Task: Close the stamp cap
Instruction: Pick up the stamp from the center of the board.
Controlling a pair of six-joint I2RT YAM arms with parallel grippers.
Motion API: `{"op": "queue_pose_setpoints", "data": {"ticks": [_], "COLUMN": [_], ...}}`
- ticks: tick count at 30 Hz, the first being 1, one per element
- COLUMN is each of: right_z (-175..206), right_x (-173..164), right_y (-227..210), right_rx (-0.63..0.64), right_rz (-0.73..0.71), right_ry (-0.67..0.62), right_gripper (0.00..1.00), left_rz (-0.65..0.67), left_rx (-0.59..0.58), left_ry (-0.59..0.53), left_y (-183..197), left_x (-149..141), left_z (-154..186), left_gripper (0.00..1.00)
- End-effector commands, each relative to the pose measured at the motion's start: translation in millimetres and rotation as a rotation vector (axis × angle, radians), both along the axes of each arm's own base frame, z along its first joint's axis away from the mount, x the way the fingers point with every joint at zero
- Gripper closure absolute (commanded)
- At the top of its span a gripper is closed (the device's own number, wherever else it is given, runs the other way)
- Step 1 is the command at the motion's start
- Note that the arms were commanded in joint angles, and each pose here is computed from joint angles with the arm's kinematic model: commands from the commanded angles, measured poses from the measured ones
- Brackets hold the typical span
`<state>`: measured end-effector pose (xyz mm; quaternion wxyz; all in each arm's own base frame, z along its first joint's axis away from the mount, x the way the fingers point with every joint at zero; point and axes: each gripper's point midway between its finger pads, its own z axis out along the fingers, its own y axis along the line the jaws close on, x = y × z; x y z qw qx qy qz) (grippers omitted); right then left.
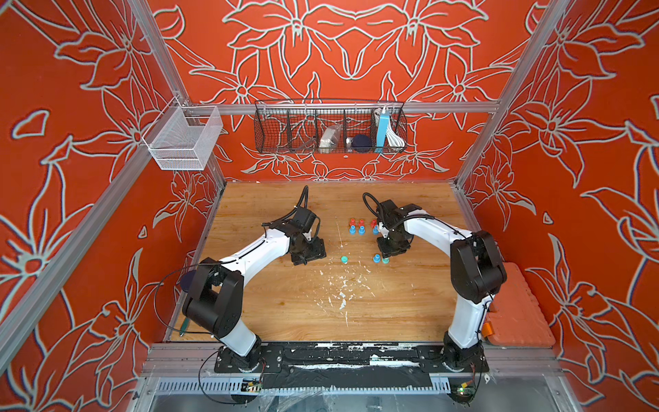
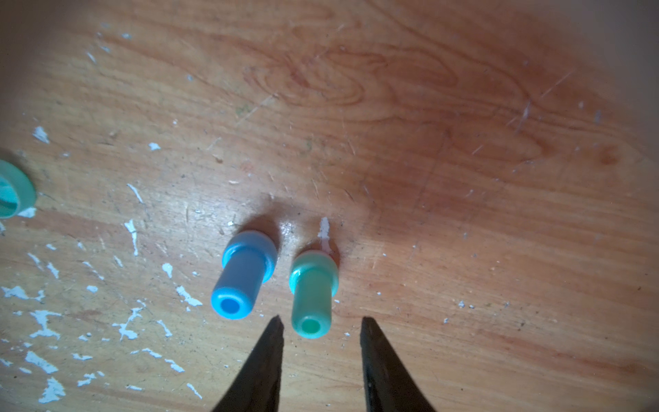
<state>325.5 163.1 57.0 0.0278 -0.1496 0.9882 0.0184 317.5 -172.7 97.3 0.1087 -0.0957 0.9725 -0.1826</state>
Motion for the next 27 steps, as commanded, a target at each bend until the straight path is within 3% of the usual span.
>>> {"op": "queue_pose_setpoints", "data": {"ticks": [1, 20, 27], "right_z": [-5.0, -19.4, -17.3], "right_x": [0.7, -8.3, -10.4], "right_y": [3.5, -4.1, -5.0], "right_rx": [-0.018, -0.066, -0.072], "right_rz": [0.008, 0.012, 0.009], "right_ry": [0.009, 0.034, 0.029], "right_gripper": [0.63, 0.73, 0.85], "left_rz": [0.009, 0.027, 0.033], "left_rx": [-0.007, -0.013, -0.011], "left_ry": [-0.017, -0.017, -0.024], "left_y": [5.7, 13.3, 17.0], "left_x": [-0.9, 0.7, 0.1], "left_z": [7.0, 7.5, 9.8], "left_gripper": [0.26, 0.26, 0.27]}}
